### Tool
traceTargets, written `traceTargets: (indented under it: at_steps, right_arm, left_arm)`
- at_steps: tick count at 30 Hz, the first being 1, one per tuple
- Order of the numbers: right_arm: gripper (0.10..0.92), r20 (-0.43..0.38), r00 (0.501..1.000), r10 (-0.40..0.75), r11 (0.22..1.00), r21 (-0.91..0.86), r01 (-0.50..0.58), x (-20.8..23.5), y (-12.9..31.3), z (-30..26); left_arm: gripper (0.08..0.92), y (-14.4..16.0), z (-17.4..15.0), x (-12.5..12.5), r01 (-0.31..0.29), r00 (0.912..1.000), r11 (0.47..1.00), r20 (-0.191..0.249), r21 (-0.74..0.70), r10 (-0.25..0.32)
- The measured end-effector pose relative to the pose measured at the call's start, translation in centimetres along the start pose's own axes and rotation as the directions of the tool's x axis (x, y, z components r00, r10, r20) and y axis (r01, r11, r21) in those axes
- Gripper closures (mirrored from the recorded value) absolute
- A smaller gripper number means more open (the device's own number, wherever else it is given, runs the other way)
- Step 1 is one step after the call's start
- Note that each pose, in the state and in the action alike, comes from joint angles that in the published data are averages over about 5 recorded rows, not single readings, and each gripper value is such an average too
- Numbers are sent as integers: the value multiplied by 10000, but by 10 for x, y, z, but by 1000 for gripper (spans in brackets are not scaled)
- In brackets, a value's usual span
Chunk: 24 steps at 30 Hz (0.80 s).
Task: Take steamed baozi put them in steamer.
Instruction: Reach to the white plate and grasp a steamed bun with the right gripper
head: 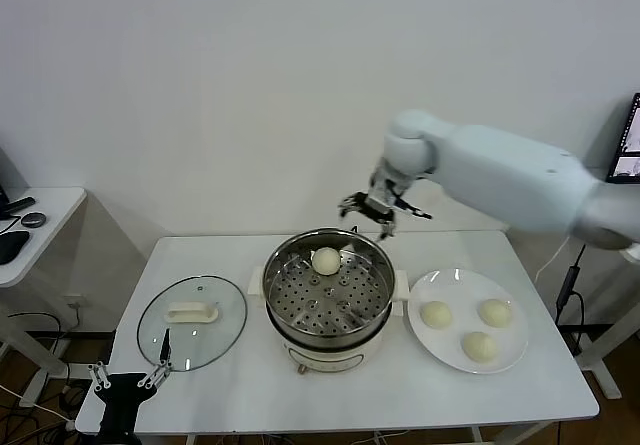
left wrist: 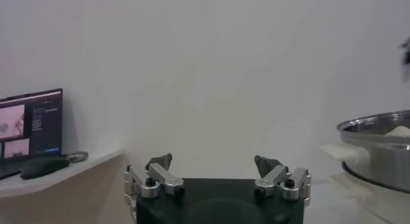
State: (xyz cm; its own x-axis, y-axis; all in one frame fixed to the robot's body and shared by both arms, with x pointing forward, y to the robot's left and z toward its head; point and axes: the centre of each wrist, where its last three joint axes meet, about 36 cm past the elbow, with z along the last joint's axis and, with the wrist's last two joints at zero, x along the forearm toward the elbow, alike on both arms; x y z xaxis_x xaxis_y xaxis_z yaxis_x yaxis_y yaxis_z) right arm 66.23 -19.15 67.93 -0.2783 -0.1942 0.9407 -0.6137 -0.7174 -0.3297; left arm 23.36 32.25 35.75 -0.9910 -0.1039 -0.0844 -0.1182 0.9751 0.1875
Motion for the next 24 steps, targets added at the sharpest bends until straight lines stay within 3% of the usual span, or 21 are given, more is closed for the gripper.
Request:
traceTargets:
  at_steps: [6,10,17,24]
  right_arm:
    - [200,-459,9983,-357,9365,-3501,174,1,79,26]
    - [200,-431,9966,-701,8686,-4939,397,-14,122,37]
    - [200,-201,9915,-1282,7848,-6133,891,-52,173,49]
    - [200,31,9847,-1740,7574,-6387,1358,-93,194,51]
  left_arm:
    - [177,-1,3,-3,-117,9999,9999,103,-109,119]
    - [177,-1,5,-6,-139,9998,9996,161,-244,142]
    - [177,0,7,-7,-125,9997,9983,181,-567,135]
    - [177,2,11,-3,-112,9999,9970,106,-766,121]
